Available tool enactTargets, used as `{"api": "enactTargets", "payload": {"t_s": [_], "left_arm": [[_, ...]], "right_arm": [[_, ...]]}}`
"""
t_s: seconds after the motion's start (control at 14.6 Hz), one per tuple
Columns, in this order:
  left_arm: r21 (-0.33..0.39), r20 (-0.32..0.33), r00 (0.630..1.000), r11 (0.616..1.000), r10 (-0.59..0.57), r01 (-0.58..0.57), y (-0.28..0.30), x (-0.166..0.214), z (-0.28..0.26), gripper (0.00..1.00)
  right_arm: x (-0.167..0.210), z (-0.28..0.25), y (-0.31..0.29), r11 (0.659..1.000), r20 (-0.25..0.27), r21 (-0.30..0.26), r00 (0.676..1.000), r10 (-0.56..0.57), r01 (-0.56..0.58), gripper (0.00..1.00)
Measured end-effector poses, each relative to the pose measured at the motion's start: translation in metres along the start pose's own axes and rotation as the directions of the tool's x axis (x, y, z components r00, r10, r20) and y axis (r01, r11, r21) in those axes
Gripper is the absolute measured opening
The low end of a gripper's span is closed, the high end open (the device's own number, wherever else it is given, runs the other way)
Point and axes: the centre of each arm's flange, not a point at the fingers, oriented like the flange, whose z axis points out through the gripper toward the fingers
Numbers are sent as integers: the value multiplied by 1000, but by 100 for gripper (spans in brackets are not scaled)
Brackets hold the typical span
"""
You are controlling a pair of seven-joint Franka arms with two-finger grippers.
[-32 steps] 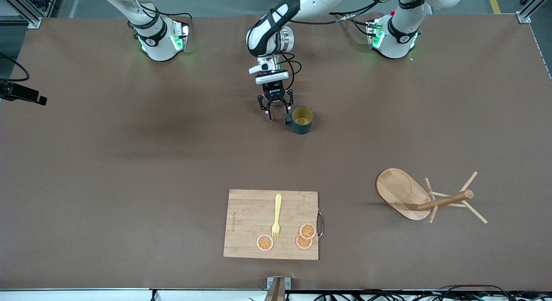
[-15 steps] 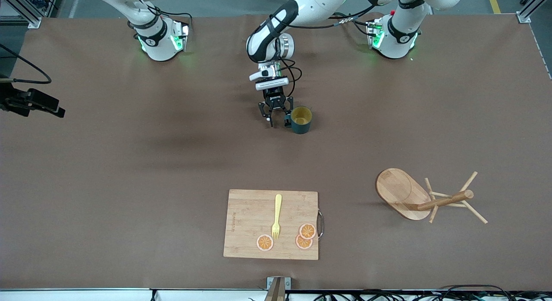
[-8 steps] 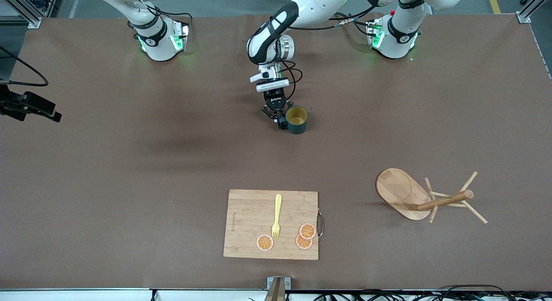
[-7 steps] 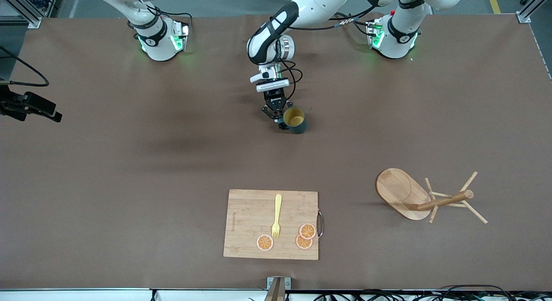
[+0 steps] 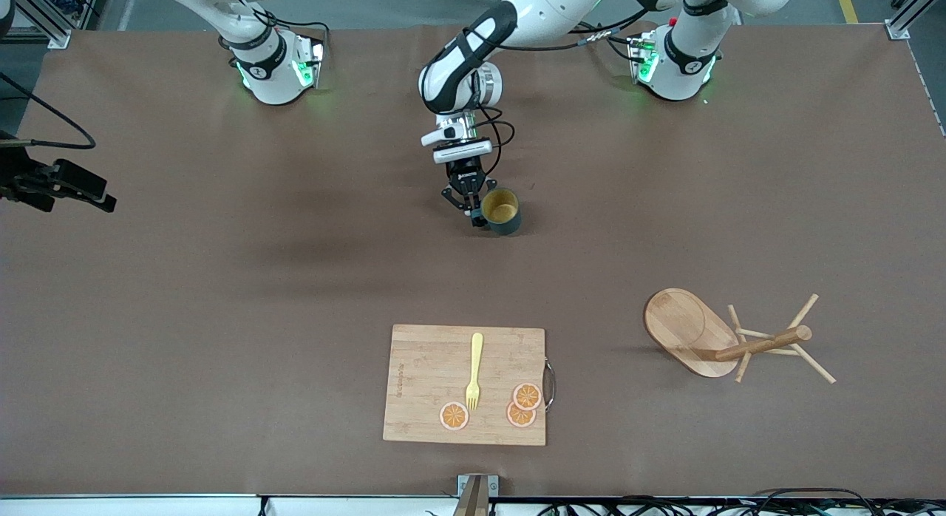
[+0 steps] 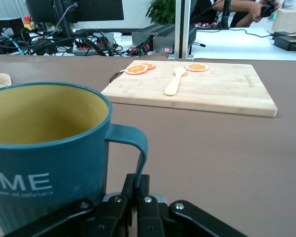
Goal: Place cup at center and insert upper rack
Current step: 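Lift the mug with the left gripper and carry it toward the mug tree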
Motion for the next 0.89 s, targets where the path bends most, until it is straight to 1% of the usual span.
{"api": "enactTargets", "payload": {"t_s": [0.07, 0.27, 0.34, 0.41, 0.55, 0.68, 0.82, 0.89], "left_arm": [[21, 41, 999, 1000, -17, 17, 12, 20, -1, 5], [96, 177, 981, 994, -75, 59, 44, 92, -1, 5], [121, 226, 969, 990, -98, 72, 51, 116, 1, 5], [140, 279, 952, 986, -123, 87, 54, 140, 3, 5], [157, 379, 903, 976, -202, 153, 54, 187, 8, 5], [186, 453, 842, 955, -291, 230, 45, 234, 15, 5], [230, 519, 773, 931, -363, 283, 31, 272, 27, 5], [254, 550, 734, 917, -398, 307, 24, 287, 34, 5]], "right_arm": [[-1, -3, 0, 1000, 2, -1, 1000, 0, 0, 100], [-22, -19, 29, 998, 66, -4, 996, 56, -56, 100], [-29, -26, 46, 997, 68, -9, 994, 82, -82, 100], [-33, -30, 57, 995, 63, -25, 993, 97, -95, 100], [-31, -32, 52, 995, 50, -68, 996, 76, -73, 100], [-24, -29, 17, 995, 26, -98, 1000, 12, -9, 100], [-20, -24, -2, 994, 24, -110, 1000, -4, 6, 100], [-20, -23, 5, 994, 26, -111, 1000, 11, -8, 100]]}}
